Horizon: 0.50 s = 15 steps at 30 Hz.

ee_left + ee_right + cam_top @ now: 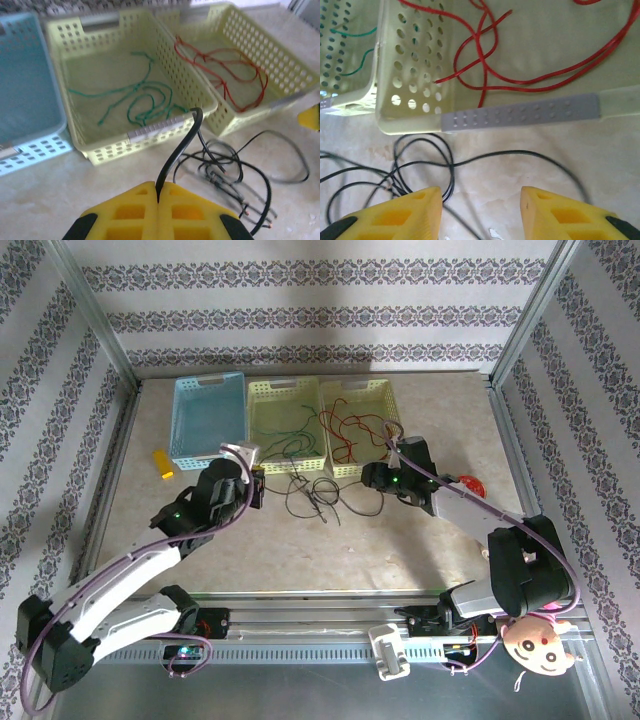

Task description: Untangle the cables

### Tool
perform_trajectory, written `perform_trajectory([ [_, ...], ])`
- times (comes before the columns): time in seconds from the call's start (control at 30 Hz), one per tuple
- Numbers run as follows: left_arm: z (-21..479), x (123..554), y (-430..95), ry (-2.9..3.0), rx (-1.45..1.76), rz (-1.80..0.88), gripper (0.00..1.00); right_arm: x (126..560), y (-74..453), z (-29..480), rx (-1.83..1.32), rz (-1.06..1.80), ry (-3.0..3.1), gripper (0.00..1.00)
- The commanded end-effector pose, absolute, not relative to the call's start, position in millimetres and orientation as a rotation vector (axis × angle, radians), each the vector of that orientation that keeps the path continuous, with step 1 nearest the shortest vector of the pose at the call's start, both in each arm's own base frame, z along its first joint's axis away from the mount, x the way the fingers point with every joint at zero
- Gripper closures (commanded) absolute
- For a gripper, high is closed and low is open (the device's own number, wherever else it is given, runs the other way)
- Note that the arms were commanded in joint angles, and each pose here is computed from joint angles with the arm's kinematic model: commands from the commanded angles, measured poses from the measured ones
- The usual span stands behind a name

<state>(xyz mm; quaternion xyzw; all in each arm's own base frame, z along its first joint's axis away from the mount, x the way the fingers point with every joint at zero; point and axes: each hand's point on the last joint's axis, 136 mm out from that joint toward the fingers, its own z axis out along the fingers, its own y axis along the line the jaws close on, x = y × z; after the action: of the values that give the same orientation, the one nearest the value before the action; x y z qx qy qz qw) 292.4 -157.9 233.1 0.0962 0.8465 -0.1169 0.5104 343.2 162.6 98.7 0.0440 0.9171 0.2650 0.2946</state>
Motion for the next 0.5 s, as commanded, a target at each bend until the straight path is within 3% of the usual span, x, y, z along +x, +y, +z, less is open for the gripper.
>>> perform_trajectory([
  [0.0, 279.5, 297.9, -146.3, 1.893, 0.156, -0.271, 1.0, 346.4, 155.9, 105.7, 0.158, 0.684, 2.411, 0.55],
  [0.23, 328.8, 286.6, -173.4, 1.78, 0.271, -0.506, 1.0, 343.9, 156.8, 104.4, 0.156, 0.702, 2.408, 0.55],
  [0.47, 354.2, 304.9, -136.6, 1.709, 0.025, -0.43, 1.0, 343.8, 160.0, 107.9, 0.141, 0.723, 2.398, 0.55],
])
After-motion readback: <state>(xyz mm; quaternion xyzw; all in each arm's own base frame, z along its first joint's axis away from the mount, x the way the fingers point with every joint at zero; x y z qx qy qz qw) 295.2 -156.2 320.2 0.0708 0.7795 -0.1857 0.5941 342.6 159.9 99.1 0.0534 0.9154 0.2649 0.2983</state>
